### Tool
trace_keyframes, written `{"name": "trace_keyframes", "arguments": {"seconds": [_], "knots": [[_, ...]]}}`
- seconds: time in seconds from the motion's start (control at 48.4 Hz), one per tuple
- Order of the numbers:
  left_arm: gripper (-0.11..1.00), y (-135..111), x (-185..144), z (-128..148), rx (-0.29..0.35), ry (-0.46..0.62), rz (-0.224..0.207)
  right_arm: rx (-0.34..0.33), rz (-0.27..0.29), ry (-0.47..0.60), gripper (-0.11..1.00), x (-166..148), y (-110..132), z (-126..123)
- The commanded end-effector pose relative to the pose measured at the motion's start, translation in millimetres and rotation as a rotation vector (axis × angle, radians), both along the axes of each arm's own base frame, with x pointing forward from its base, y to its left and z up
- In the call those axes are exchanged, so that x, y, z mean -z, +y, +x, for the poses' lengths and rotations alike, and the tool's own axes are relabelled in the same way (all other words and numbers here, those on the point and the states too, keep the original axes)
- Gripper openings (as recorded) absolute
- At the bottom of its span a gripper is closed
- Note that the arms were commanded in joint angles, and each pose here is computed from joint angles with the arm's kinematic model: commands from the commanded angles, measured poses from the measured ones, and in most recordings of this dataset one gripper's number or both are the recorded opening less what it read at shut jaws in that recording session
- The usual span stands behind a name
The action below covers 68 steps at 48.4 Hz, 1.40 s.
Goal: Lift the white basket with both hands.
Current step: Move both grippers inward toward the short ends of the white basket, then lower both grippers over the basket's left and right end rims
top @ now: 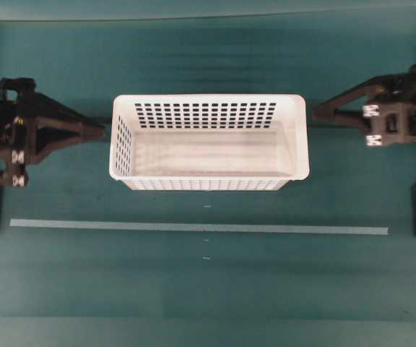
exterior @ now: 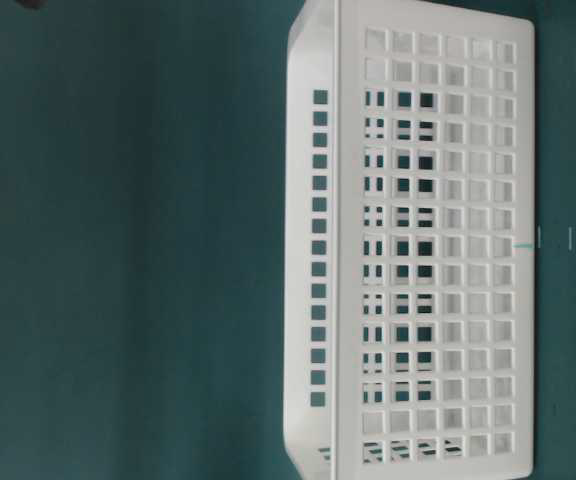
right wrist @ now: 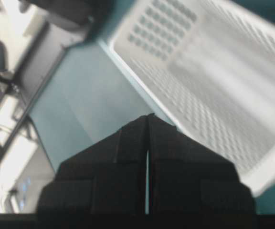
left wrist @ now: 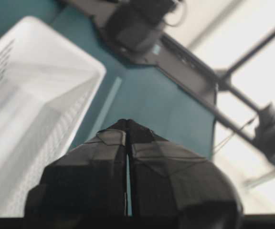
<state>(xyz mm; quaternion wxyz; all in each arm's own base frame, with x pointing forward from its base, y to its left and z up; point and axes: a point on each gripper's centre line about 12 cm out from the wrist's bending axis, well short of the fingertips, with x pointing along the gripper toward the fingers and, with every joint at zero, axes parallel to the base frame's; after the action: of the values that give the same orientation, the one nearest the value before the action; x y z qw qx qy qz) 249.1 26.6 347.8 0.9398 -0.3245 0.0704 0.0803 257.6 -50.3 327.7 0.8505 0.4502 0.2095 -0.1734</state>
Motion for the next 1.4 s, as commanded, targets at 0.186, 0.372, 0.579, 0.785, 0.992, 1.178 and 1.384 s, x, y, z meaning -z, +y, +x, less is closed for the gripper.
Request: {"name": "trace_keyframes", "arguments": {"seconds": [0.186, 0.372, 0.579, 0.785, 0.992, 1.178, 1.384], "knots": [[-0.02, 11.4, -27.4, 6.5, -0.112, 0.083, -0.282, 0.145, 0.206, 0.187, -0.01, 7.8, -18.2, 17.0], [-0.02, 15.9, -12.2, 7.1, -0.222, 0.22, -0.498, 0.198, 0.281, 0.38, -0.01, 19.5, -26.3, 15.7], [-0.02, 24.6, 7.7, 3.6, -0.352, 0.419, -0.585, 0.21, 0.305, 0.623, -0.01, 30.3, -31.1, 22.5], [-0.02, 35.0, 21.8, 5.5, -0.435, 0.578, -0.599, 0.258, 0.229, 0.867, -0.01, 29.4, -44.5, 25.3], [-0.02, 36.7, 27.9, 13.2, -0.445, 0.647, -0.59, 0.262, 0.225, 0.882, -0.01, 40.7, -45.4, 29.7], [-0.01, 36.6, 29.2, 12.4, -0.425, 0.659, -0.557, 0.255, 0.245, 0.82, 0.02, 50.4, -42.6, 31.9], [0.11, 35.4, 36.1, 9.9, -0.418, 0.676, -0.546, 0.279, 0.264, 0.756, 0.14, 55.5, -43.5, 35.3]]}}
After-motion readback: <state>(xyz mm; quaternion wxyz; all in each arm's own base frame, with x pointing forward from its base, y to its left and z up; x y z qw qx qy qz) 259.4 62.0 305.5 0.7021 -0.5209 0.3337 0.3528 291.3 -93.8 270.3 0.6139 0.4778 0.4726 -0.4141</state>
